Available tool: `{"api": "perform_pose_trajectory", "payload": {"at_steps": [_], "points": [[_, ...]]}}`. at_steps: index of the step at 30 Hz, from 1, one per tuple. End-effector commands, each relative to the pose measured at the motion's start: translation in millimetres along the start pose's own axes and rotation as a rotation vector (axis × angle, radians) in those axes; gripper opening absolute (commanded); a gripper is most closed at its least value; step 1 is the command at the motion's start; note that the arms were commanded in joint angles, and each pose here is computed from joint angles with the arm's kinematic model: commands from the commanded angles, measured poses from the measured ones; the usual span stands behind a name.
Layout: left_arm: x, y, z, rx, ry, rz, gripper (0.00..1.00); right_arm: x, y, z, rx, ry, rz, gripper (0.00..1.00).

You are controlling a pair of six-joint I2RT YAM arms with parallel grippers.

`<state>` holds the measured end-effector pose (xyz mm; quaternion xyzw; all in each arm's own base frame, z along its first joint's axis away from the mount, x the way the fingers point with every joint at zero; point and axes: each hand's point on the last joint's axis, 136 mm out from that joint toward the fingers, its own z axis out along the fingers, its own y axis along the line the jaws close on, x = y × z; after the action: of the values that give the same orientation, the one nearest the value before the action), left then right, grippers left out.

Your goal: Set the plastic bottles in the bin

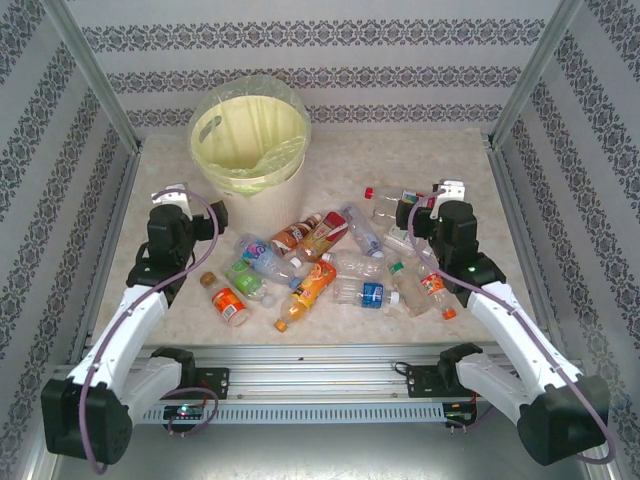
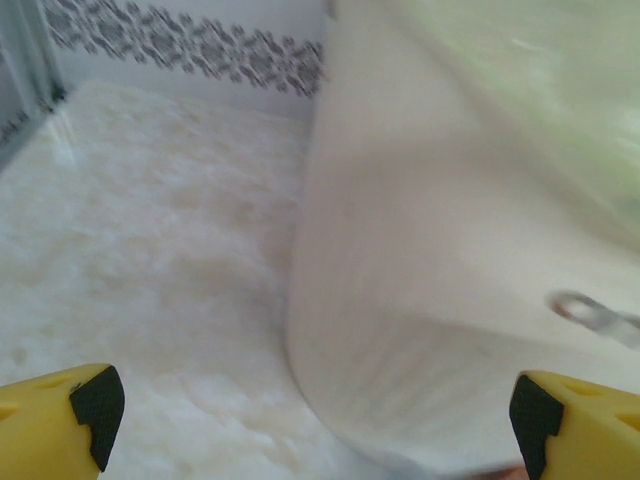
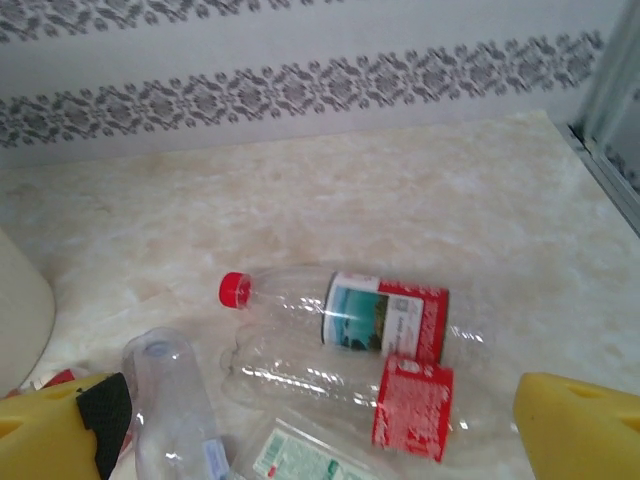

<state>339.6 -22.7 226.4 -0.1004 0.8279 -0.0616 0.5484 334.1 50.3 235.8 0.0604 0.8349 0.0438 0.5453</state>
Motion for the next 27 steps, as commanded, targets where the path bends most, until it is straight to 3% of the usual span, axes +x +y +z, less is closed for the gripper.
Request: {"api": "perform_pose_trajectory", "payload": {"at_steps": [1, 6, 10, 15, 20, 27], "points": [[40.7, -14.3, -21.6, 0.016, 0.196, -0.057, 1.00, 42.0, -25.8, -21.5, 0.139, 0.214, 0.050, 0.98], [52.5, -70.0, -44.7, 0.249, 0.318, -0.107, 1.00, 62.6, -34.2, -46.5, 0.172, 0.323, 0.112, 0.98], [55.3, -119.3, -71.8, 0.491, 0.423, -0.057, 1.00, 81.8, -35.8, -59.4, 0.188, 0.433, 0.154, 0.98], [57.4, -153.7, -100.7, 0.713, 0.559, 0.051, 1.00, 115.1, -39.7, -59.7, 0.203, 0.592, 0.212, 0.98], [54.5, -159.3, -116.0, 0.815, 0.485, 0.178, 1.00, 129.1, -39.2, -57.5, 0.162, 0.634, 0.268, 0.90], [47.1, -156.2, -127.7, 0.840, 0.381, 0.196, 1.00, 151.1, -49.0, -59.9, 0.207, 0.729, 0.303, 0.86]]}}
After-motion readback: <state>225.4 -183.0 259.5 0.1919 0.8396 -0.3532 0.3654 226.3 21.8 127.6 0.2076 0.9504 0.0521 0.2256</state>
